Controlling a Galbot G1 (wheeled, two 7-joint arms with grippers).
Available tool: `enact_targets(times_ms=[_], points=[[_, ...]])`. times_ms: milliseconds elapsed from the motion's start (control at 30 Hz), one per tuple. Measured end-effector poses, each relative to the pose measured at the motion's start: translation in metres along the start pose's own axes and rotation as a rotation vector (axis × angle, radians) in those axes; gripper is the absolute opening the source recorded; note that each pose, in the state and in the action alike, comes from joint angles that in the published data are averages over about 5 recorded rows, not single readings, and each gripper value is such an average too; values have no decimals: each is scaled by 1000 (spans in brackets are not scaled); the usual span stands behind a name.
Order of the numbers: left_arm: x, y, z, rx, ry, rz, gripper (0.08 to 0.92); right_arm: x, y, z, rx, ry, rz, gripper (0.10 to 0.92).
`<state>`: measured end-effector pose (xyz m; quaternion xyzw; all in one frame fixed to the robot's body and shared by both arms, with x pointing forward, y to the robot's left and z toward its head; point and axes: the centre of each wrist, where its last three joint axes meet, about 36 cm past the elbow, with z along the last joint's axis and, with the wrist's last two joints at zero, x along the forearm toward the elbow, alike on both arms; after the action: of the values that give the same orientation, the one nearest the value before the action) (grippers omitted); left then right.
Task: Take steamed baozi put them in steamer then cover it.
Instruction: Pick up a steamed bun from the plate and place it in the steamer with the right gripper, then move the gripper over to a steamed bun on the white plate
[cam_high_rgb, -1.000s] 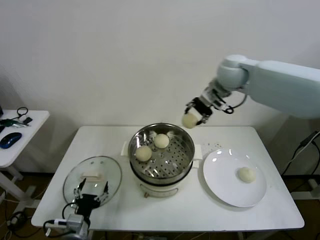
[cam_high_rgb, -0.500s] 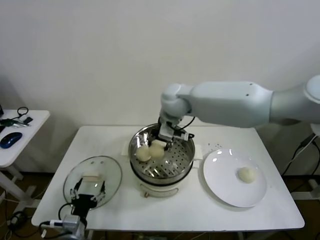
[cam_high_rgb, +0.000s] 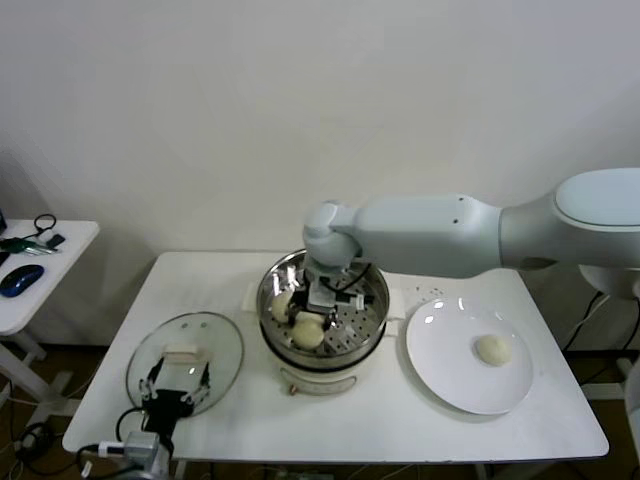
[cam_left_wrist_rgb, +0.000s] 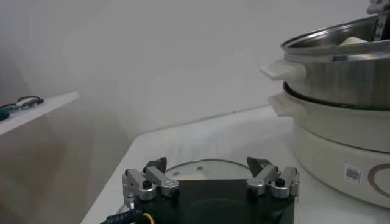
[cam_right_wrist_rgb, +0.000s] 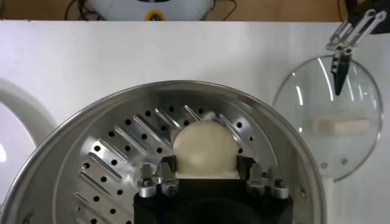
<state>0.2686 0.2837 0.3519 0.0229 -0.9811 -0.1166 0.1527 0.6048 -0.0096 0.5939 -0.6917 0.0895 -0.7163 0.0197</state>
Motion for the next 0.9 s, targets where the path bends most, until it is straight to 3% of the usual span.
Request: enact_targets(times_ms=[233, 500, 733, 900], points=[[2, 0, 1, 0, 2, 0, 823, -4, 2, -2, 1, -11, -25, 661], [2, 0, 1, 0, 0, -2, 823, 2, 4, 3, -30, -4, -27, 809], [1, 2, 0, 0, -3, -6, 823, 48, 20, 28, -165, 33, -16, 823], [0, 2, -2, -2, -8, -5, 823, 99, 67, 64, -384, 63, -2, 823]])
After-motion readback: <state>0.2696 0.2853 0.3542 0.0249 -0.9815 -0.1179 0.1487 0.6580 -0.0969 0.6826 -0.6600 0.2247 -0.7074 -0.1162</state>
